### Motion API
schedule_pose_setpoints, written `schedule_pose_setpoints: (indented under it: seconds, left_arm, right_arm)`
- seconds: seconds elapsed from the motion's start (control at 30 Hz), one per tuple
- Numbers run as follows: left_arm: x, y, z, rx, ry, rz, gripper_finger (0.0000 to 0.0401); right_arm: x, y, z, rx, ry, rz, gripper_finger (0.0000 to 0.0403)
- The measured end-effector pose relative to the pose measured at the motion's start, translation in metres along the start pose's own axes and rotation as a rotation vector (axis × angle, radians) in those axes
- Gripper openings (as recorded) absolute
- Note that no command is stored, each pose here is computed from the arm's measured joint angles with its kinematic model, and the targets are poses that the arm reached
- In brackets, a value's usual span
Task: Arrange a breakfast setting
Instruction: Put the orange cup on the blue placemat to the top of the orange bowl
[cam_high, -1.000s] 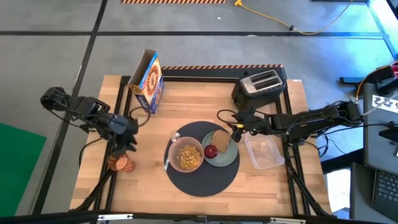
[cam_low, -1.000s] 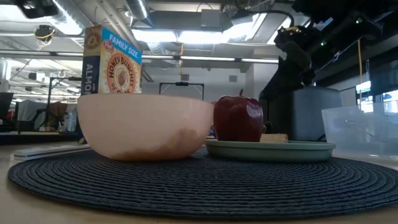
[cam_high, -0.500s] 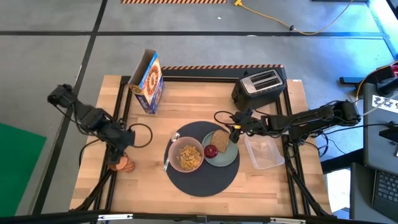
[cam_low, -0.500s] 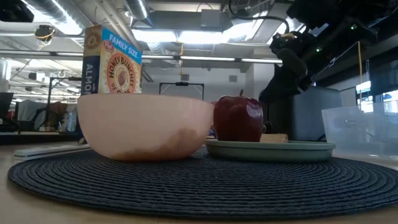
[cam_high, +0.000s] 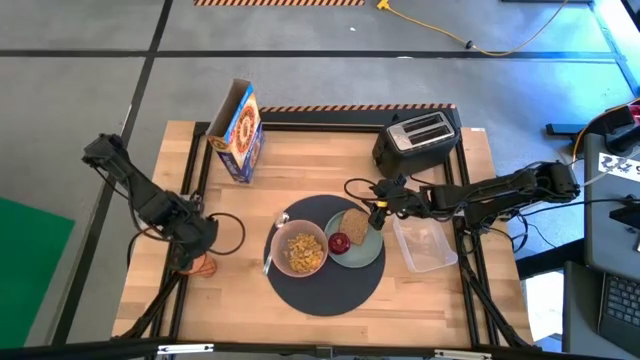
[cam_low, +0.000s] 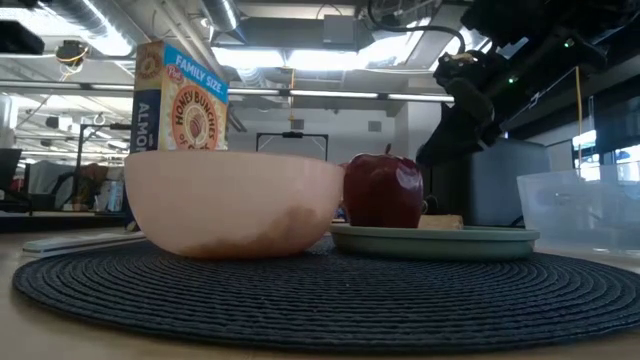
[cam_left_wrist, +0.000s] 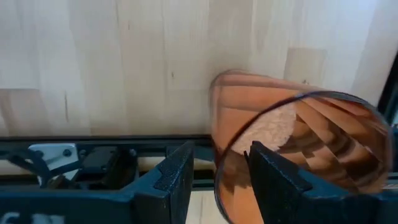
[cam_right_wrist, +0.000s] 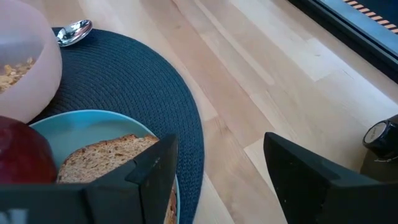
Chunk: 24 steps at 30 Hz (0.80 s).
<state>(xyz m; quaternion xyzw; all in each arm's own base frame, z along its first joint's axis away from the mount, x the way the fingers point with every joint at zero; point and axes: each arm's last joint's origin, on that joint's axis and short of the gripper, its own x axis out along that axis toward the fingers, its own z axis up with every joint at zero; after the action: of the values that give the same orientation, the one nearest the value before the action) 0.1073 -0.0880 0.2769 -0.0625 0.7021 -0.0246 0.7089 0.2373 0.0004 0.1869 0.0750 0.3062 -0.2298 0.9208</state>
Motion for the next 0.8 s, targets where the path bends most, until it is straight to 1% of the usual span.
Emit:
schedule_pose_setpoints:
  seconds: [0.1,0.2,0.33,0.43,0.47,0.6,0.67,0.73,0.8]
  left_arm:
    - [0.010,0.000,0.001,0.000,0.010,-0.008,0.0139]
    - [0.017,-0.001,0.002,0.017,0.019,-0.044,0.0120]
    - [0.022,-0.003,0.003,0.020,0.021,-0.073,0.0068]
    - [0.022,-0.002,0.003,-0.031,0.027,-0.073,0.0017]
    - [0.022,-0.002,0.004,-0.061,0.026,-0.076,0.0010]
    - [0.022,-0.001,0.005,-0.167,0.031,-0.074,0.0007]
    - [0.017,0.000,0.007,-0.211,0.020,-0.084,0.0005]
    - [0.008,0.000,0.012,-0.250,-0.029,-0.092,0.0005]
    - [-0.005,0.002,0.015,-0.286,-0.105,-0.059,0.0004]
  right_arm:
    - [0.000,0.000,0.000,0.000,0.000,0.000,0.0230]
    - [0.000,0.000,0.000,0.002,-0.004,0.001,0.0230]
    - [0.000,0.001,0.002,0.004,-0.022,0.008,0.0230]
    - [0.000,0.001,0.003,0.003,-0.025,0.009,0.0230]
    - [0.000,0.001,0.003,0.003,-0.025,0.009,0.0230]
    - [0.000,0.001,0.003,0.002,-0.026,0.009,0.0230]
    - [0.000,0.001,0.003,0.002,-0.026,0.009,0.0230]
    - [0.000,0.001,0.003,0.002,-0.026,0.009,0.0230]
    - [0.000,0.001,0.003,0.003,-0.028,0.010,0.0230]
